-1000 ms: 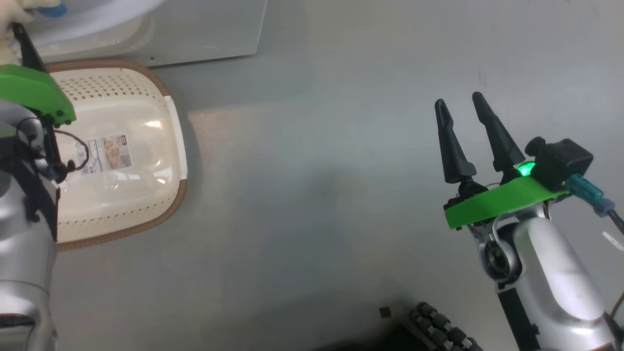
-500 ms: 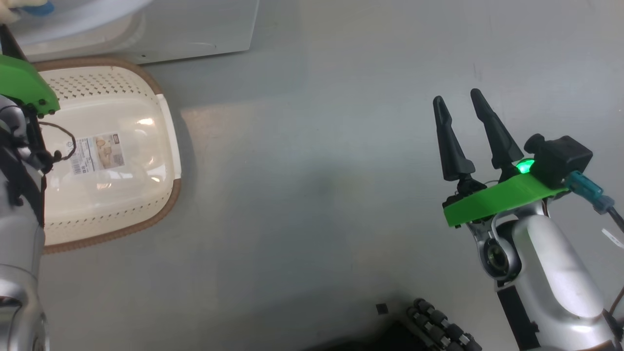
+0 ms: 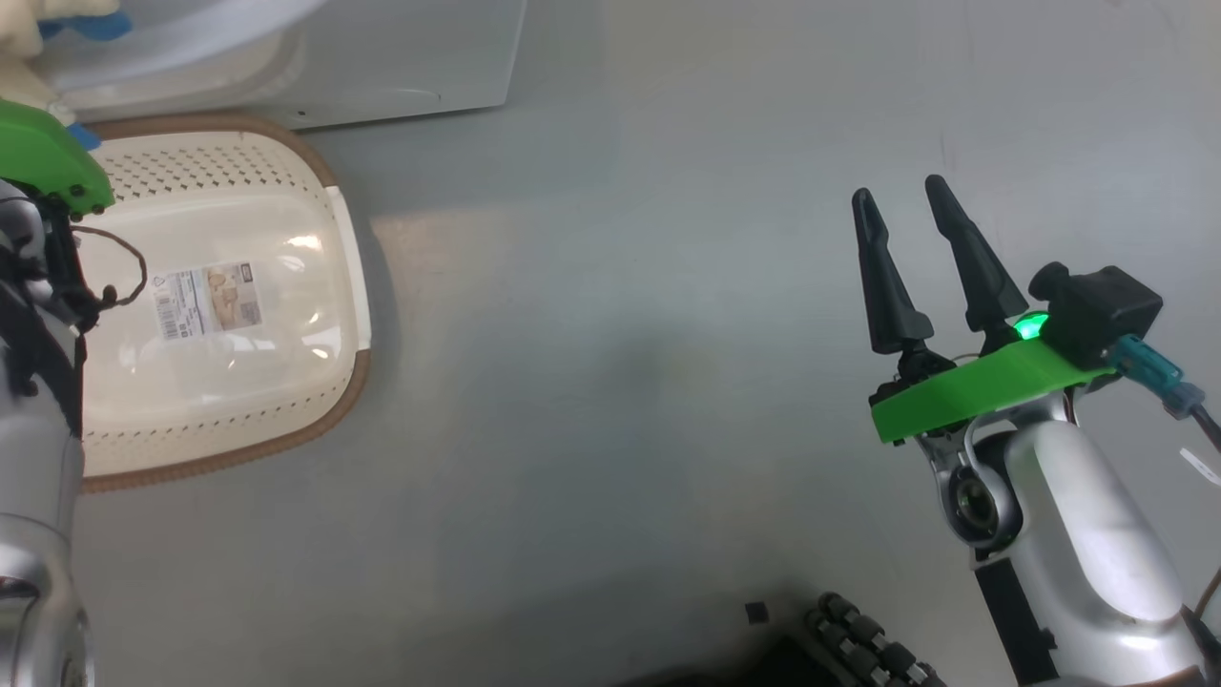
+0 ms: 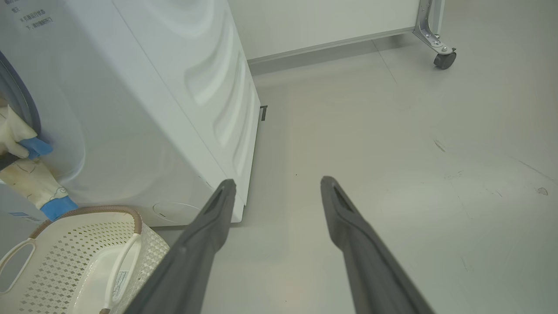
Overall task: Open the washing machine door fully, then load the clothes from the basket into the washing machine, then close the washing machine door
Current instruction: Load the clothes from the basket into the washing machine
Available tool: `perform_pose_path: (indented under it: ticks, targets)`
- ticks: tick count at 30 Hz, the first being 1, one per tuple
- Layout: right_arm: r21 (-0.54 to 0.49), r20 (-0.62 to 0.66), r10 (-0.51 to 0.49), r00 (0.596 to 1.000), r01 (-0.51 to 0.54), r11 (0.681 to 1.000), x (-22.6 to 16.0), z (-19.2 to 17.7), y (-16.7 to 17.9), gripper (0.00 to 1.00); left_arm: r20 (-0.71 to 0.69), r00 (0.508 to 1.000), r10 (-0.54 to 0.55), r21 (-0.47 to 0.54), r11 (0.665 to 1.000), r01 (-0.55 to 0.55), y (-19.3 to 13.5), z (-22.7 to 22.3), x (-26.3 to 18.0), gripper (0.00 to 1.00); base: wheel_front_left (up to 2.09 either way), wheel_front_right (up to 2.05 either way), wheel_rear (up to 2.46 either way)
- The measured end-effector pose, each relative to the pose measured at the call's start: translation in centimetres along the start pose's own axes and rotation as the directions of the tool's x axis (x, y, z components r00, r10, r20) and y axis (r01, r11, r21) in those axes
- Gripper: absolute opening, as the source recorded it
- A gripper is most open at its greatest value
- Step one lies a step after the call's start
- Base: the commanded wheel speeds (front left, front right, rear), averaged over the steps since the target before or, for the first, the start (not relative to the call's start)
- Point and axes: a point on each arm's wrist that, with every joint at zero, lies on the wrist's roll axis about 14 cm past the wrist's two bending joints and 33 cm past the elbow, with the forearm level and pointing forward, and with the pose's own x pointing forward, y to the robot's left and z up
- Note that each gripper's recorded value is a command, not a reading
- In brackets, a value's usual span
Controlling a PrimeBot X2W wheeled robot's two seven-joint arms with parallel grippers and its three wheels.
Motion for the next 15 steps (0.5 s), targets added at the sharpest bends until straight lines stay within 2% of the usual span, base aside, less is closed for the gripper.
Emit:
perform_pose_path:
  ticks: [7,15]
  targets:
    - [0.006,0.007,0.012,1.0,-0.012,1.0,0.2,0.2,0.5,1.0,0.059,0.998,-0.008,0.02,1.0,0.007,0.5,1.0,-1.2,0.0,0.0,0.0,0.0]
    - [0.012,0.009,0.029,1.0,-0.029,1.0,0.5,0.1,1.1,1.0,0.262,0.964,-0.038,0.053,0.998,0.025,0.4,7.3,-1.9,0.0,0.0,0.0,0.0]
